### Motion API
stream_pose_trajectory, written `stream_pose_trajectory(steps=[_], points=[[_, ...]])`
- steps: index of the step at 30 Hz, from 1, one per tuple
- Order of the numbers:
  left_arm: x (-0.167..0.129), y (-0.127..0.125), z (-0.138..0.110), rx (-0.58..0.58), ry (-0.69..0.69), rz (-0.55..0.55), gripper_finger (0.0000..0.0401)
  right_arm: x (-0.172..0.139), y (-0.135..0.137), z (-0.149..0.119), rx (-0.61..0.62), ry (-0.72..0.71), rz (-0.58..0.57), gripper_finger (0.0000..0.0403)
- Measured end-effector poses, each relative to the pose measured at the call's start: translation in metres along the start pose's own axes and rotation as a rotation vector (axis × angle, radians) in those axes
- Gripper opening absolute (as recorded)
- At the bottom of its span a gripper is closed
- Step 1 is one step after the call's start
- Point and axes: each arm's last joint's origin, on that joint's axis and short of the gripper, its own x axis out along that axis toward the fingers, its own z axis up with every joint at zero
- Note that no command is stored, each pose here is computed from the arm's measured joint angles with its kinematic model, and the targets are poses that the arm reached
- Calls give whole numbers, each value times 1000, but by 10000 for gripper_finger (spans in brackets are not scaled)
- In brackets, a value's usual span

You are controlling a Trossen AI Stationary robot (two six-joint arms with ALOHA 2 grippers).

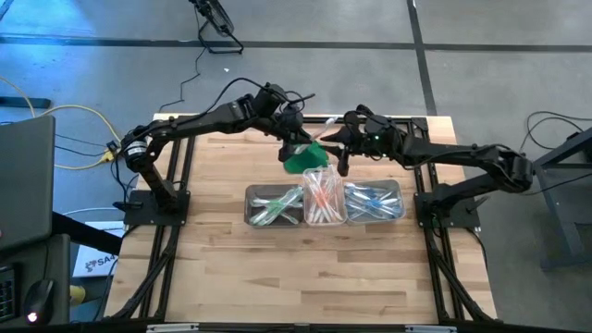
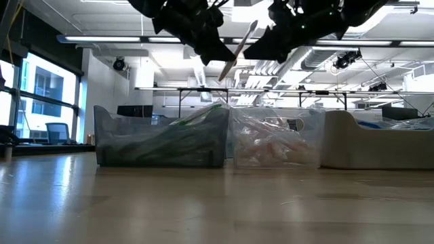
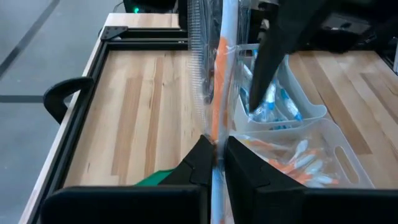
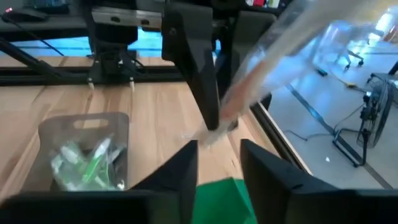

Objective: Pick & Place Toothbrushes
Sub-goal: Put the orange toothbrush into the transparent bin

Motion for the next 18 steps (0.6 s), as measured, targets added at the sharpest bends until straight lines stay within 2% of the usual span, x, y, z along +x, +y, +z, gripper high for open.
stream_pose_trajectory(steps=[5,9,13,18], points=[[2,-5,0,0,9,-13,15,5,-1,3,-5,-56,-7,167],[2,-5,0,0,11,-13,10,5,0,9,-15,-116,-5,189],[2,-5,-1,-1,14,-13,16,4,2,12,-20,-144,0,184],[2,-4,-1,-2,15,-12,19,4,5,12,-23,-146,5,140]])
